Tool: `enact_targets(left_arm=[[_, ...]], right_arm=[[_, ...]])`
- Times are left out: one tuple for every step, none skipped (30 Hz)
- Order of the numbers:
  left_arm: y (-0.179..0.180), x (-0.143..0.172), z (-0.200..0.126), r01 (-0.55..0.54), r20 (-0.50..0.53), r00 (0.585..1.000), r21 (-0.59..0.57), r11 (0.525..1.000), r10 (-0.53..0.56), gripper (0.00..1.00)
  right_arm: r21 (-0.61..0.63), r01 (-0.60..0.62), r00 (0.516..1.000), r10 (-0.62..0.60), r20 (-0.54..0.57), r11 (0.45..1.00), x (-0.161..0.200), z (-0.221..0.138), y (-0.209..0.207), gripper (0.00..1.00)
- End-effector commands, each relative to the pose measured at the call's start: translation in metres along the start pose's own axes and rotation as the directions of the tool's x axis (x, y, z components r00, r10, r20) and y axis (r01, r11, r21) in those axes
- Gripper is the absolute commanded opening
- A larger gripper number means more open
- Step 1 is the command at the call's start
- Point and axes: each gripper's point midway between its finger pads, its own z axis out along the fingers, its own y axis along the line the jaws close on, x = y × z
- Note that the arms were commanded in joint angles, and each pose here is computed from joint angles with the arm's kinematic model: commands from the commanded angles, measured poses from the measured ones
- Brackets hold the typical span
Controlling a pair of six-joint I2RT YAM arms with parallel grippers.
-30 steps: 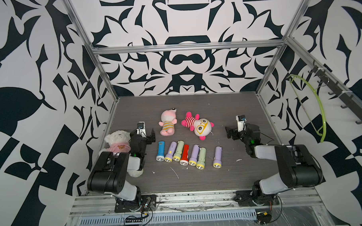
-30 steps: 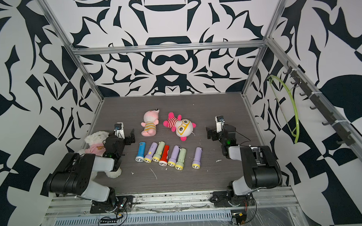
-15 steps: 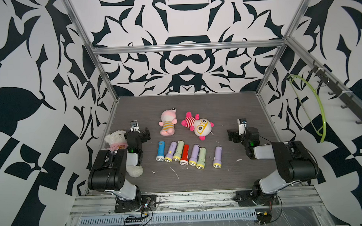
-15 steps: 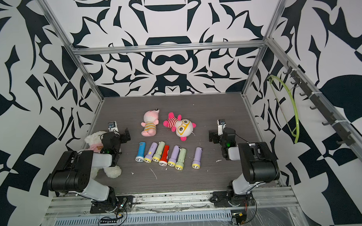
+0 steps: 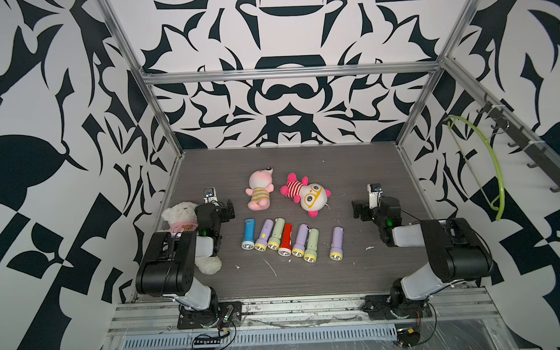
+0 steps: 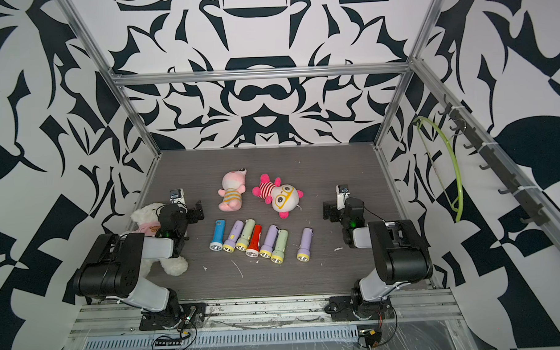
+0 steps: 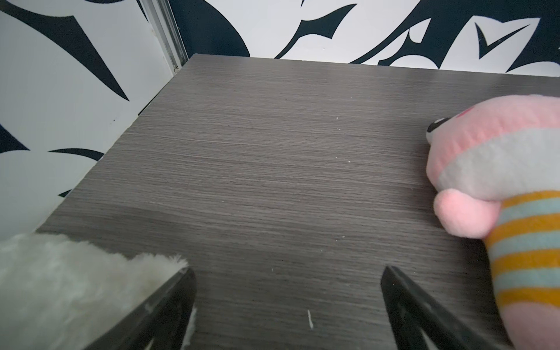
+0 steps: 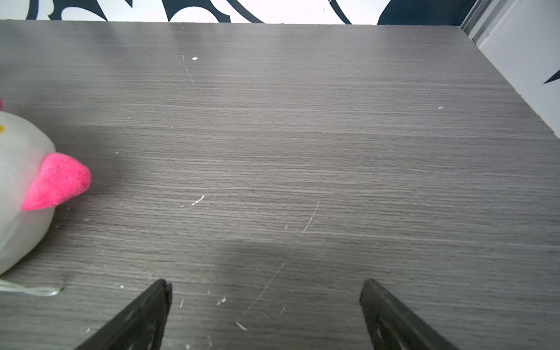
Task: Close the plug at the bottom of the flashlight
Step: Reset both arms
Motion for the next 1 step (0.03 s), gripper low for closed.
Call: enact_targets(left_arm=[[-0.0012,-0.0093,0.0022,0.01,0.018,1.0,0.012,1.0,-0.01,0.99]], right_arm=[[0.01,0.001,0.997,-0.001,0.072,1.0,-0.0217,-0.0027,-0.0012,1.0]])
